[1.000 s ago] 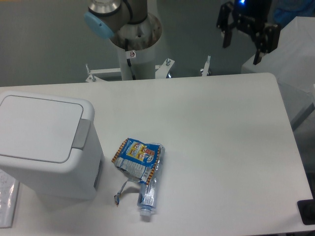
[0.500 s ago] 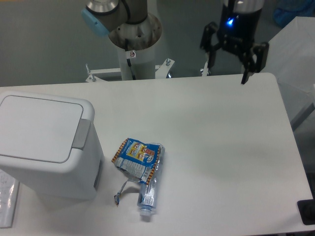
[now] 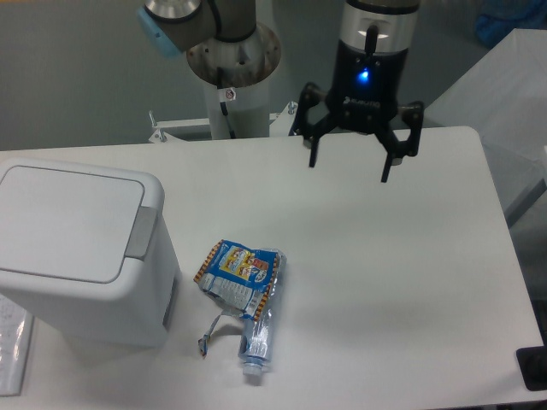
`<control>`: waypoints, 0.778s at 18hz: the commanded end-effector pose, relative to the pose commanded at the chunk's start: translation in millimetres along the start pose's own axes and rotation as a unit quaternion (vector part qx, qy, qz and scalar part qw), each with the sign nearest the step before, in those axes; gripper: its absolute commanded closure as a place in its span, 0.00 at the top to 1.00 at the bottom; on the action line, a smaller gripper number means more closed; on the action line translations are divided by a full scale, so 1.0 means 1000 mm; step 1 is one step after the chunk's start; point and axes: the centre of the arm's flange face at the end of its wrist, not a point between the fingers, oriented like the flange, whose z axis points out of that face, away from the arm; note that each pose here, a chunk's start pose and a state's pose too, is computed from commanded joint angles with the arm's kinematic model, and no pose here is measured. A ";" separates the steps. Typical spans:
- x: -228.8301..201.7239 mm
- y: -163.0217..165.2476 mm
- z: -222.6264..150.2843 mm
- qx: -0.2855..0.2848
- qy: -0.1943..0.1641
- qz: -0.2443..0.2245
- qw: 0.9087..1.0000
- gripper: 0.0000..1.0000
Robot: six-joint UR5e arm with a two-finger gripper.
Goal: Open the trash can
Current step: 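Move the open gripper toward the white trash can lid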
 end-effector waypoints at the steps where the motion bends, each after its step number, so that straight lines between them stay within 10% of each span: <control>1: 0.011 -0.003 0.009 -0.001 0.006 -0.011 1.000 1.00; 14: 0.112 -0.006 0.076 -0.047 0.062 -0.001 0.997 1.00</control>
